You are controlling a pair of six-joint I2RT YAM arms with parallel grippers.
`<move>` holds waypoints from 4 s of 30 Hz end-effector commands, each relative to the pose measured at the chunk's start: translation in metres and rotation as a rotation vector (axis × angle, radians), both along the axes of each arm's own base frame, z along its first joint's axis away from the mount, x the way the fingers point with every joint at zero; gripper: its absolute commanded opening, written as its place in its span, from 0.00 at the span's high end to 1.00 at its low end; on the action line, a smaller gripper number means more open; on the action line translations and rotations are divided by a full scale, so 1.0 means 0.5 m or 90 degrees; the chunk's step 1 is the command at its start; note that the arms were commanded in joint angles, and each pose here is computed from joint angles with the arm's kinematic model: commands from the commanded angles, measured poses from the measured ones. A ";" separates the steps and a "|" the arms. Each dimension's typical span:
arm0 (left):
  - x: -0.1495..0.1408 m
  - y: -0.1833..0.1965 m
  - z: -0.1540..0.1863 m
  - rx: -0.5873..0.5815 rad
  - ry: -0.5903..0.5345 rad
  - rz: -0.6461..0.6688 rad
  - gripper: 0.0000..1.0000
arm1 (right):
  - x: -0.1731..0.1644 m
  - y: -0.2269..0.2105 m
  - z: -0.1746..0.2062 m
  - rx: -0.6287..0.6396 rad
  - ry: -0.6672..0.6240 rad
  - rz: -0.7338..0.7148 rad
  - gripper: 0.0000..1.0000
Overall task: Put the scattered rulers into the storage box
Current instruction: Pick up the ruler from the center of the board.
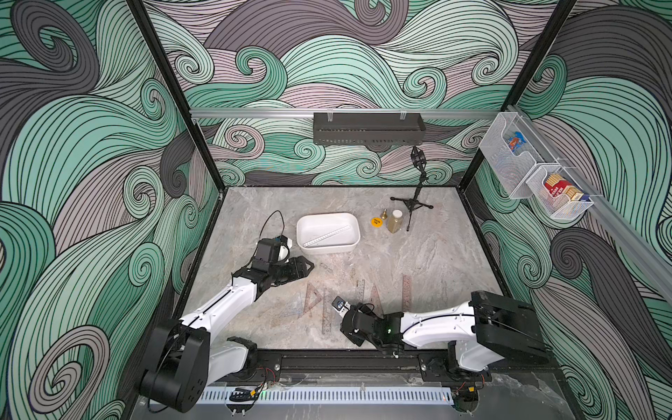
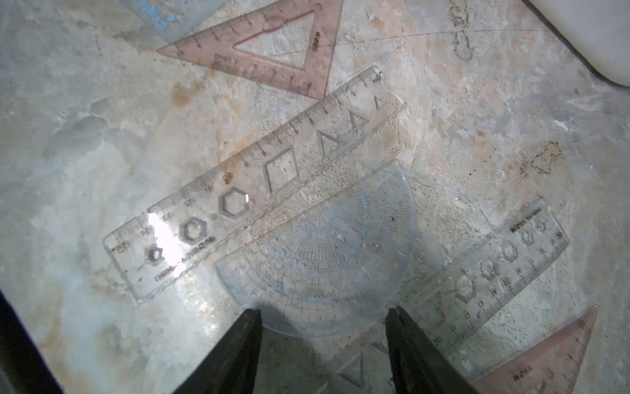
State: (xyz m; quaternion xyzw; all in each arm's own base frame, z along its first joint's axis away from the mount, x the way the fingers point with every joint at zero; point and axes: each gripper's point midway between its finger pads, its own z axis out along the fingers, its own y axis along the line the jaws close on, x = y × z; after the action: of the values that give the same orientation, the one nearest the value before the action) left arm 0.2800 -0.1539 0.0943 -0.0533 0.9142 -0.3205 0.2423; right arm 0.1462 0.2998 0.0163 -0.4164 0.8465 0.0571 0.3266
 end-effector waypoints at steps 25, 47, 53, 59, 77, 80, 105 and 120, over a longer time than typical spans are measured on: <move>-0.025 -0.043 0.008 -0.063 0.016 -0.050 0.29 | 0.189 0.001 0.157 0.263 0.013 -0.060 0.38; -0.055 -0.105 -0.006 -0.081 0.039 -0.117 0.47 | 0.035 0.080 0.083 0.349 0.186 0.053 0.78; -0.052 -0.105 -0.011 -0.076 0.045 -0.114 0.46 | 0.013 0.088 0.036 0.318 0.226 0.061 0.81; -0.050 -0.101 -0.012 -0.068 0.041 -0.111 0.46 | 0.025 0.082 0.000 0.294 0.234 0.040 0.82; -0.040 -0.103 -0.024 -0.065 0.047 -0.114 0.45 | 0.128 0.059 0.001 0.296 0.222 0.005 0.80; -0.033 -0.111 -0.025 -0.074 0.050 -0.116 0.44 | 0.146 0.063 0.087 0.396 0.191 0.009 0.80; 0.020 -0.148 -0.046 -0.022 0.043 -0.135 0.42 | 0.248 0.010 0.079 0.411 0.173 -0.028 0.90; 0.019 -0.162 -0.041 -0.043 0.030 -0.155 0.33 | 0.249 0.006 0.084 0.415 0.166 -0.020 0.90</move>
State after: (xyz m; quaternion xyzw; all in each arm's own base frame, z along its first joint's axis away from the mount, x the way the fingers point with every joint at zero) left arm 0.2846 -0.2262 0.0647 0.0202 0.9169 -0.3629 0.1651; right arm 0.2716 0.3027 0.0512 -0.2558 0.8344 0.3649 0.3242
